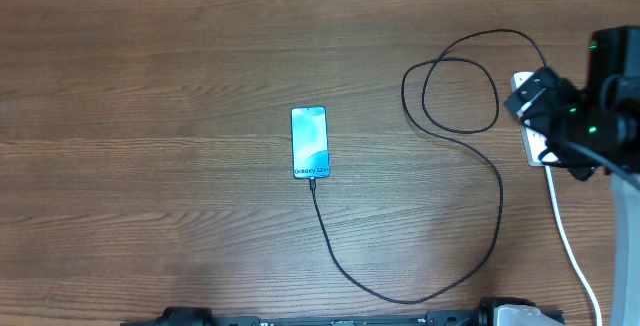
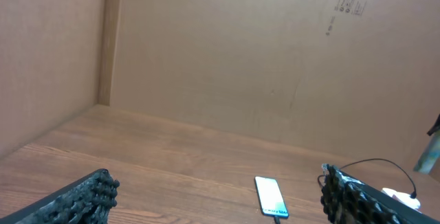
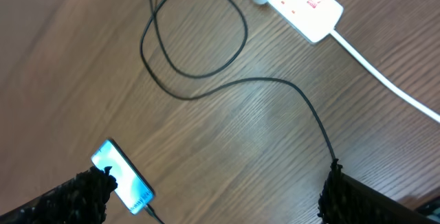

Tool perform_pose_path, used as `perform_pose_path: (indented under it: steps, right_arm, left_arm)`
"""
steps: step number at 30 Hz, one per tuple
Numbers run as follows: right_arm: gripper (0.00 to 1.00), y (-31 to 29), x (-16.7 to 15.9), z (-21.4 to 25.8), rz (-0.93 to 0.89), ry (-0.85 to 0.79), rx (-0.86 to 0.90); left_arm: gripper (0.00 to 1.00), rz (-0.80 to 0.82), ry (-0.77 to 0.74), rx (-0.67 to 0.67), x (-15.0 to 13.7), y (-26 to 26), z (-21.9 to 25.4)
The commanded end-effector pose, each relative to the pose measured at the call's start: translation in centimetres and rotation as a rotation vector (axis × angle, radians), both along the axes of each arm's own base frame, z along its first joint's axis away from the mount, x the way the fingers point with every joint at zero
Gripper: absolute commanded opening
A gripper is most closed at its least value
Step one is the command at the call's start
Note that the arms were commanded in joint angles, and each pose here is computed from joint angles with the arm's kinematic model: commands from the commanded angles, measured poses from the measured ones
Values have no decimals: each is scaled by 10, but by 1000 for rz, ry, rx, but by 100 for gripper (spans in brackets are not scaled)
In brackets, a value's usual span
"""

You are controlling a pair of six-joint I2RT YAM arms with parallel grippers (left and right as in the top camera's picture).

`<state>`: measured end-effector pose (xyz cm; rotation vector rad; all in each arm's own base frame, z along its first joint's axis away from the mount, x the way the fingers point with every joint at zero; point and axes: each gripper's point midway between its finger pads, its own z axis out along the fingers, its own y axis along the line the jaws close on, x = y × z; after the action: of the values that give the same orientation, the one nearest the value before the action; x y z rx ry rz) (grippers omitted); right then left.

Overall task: Plug charger to phone and switch on socket
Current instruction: 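Lift the right gripper off the power strip and pull back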

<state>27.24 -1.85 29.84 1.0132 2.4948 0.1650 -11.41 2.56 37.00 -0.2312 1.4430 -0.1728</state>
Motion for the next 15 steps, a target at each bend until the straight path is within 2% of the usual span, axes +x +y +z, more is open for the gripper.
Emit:
perform_pose_path:
  steps: [1,9,15]
  right_arm:
    - [100,3,-12,6,55,-28,-92]
    - [100,10,-44,8,97,-166,-146]
    - [100,8,-59,-25,104,-303,-151]
  left_arm:
    - [100,20,-12,10,-3,2,-1]
    - [100,20,-12,10,-3,2,-1]
    - [100,20,-12,10,-3,2,-1]
